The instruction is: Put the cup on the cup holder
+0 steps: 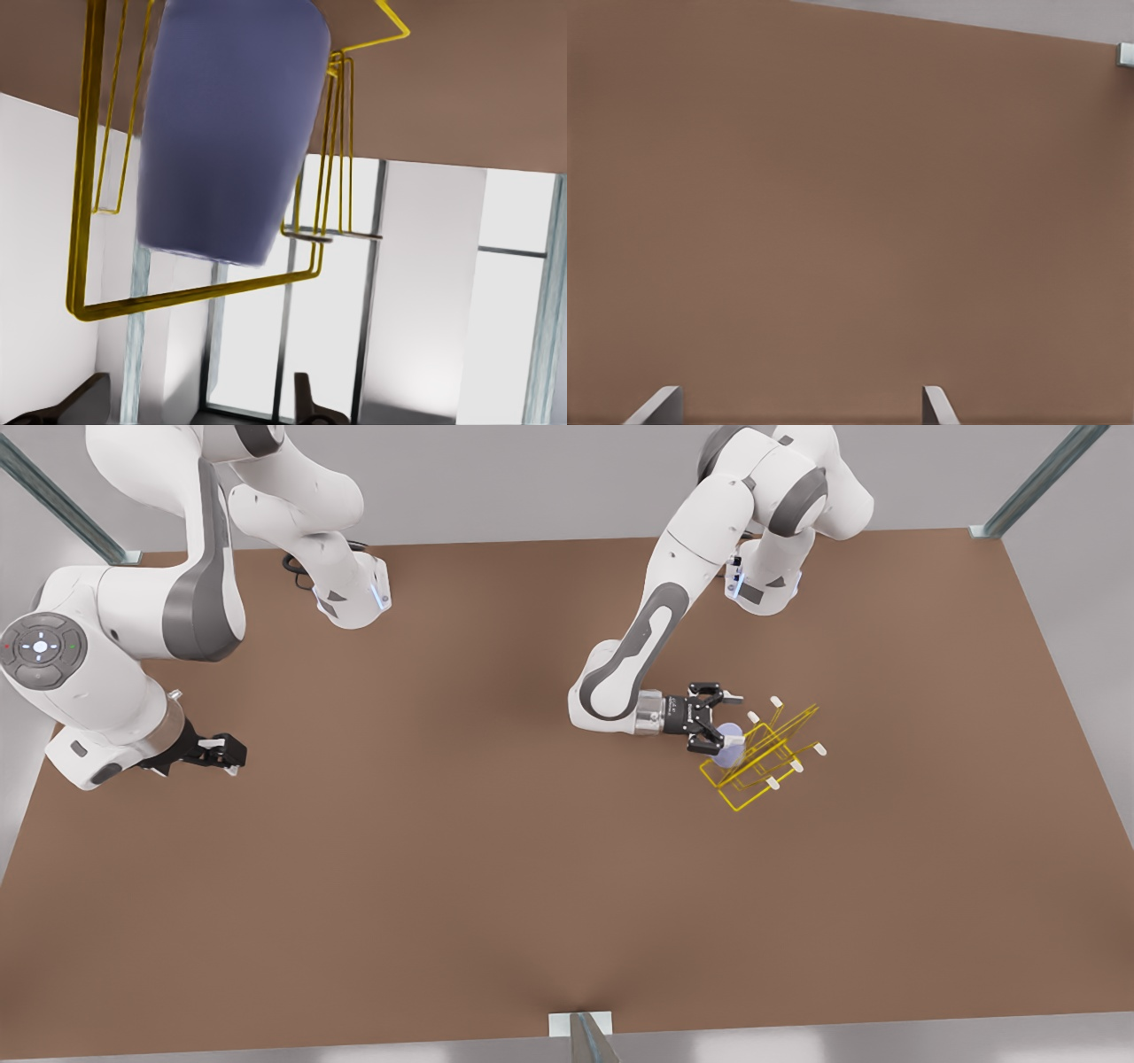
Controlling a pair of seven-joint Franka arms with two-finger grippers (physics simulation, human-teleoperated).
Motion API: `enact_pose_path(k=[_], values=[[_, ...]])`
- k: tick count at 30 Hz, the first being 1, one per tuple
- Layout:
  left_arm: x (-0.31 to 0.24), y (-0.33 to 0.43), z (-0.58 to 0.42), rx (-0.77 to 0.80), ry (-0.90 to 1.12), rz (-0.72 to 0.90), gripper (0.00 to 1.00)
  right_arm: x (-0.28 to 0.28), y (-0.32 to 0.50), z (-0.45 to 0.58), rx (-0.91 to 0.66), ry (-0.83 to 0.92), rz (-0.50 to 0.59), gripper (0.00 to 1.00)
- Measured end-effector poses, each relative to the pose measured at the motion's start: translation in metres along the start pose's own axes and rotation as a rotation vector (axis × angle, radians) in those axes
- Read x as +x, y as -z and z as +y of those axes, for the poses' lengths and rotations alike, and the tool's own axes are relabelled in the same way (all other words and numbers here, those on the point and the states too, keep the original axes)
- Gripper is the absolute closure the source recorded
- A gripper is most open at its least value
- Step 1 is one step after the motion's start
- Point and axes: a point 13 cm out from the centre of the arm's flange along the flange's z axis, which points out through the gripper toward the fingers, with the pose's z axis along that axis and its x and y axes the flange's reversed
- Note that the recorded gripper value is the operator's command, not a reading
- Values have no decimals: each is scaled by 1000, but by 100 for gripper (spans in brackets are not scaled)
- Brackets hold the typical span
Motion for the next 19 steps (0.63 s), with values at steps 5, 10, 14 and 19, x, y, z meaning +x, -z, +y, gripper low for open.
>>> enact_pose_path(k=[5, 10, 14, 19], values=[[157, 26, 102, 250, 405, -442, 0, 0, 0, -2, 0, -3, -1, 0], [259, -55, 138, 861, 649, -1107, 0, 0, 0, -2, 0, -4, -1, 0], [318, -79, 92, 1020, 744, -1224, 0, 0, 0, -3, -1, -5, 0, 0], [321, -64, 86, 1096, 795, -1244, 0, 0, 0, -2, -8, -8, 0, 0]])
